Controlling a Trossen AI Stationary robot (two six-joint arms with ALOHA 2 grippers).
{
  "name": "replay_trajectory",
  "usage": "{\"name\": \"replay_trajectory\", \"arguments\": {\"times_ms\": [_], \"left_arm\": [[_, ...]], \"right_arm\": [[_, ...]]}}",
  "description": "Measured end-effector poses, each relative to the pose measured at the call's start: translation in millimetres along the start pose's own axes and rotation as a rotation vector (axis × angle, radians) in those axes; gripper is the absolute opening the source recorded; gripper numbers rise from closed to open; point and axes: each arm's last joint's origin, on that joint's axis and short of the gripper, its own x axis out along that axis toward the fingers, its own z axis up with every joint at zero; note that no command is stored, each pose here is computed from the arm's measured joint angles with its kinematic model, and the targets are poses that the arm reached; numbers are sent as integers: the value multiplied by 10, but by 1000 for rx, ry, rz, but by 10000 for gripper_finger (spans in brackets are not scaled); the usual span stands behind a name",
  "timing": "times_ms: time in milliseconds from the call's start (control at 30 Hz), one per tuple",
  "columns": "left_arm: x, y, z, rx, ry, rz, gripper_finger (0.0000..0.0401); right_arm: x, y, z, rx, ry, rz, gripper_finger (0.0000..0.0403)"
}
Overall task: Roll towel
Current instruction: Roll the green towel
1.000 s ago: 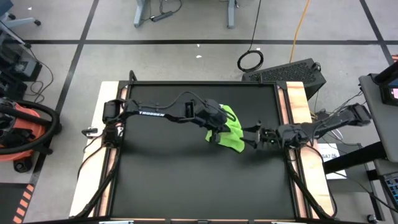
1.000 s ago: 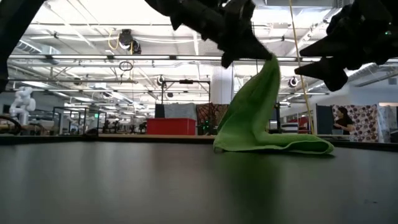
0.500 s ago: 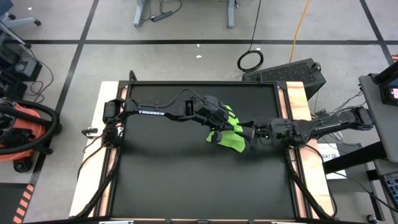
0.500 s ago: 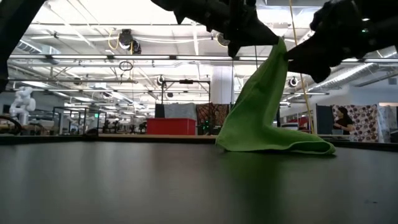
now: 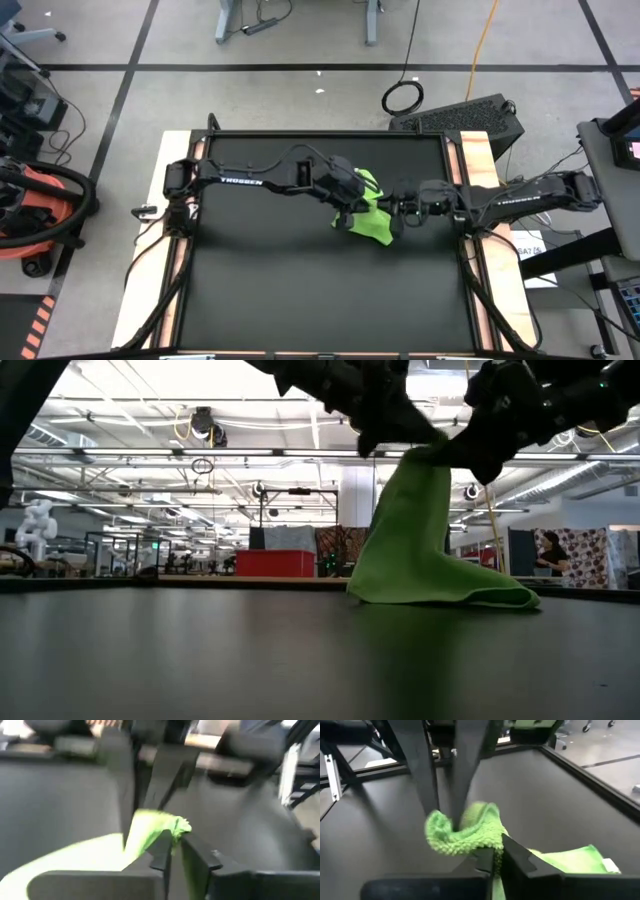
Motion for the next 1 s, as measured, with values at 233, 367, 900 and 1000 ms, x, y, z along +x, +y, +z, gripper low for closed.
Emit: {"name": "replay_trajectory", "arguments": {"times_ms": [233, 367, 900, 1000], "left_arm": [[-316, 43, -59, -101, 171, 69, 205], [-380, 41, -210, -198, 311, 121, 242], [153, -218, -1300, -395, 288, 246, 247], [172, -188, -1349, -389, 286, 281, 247]], "right_arm": [[-42, -62, 68, 17, 18, -38, 3], [-58, -87, 50, 39, 42, -52, 2], [-57, -97, 39, 44, 53, -59, 0], [-56, -96, 40, 49, 53, -59, 0]]}}
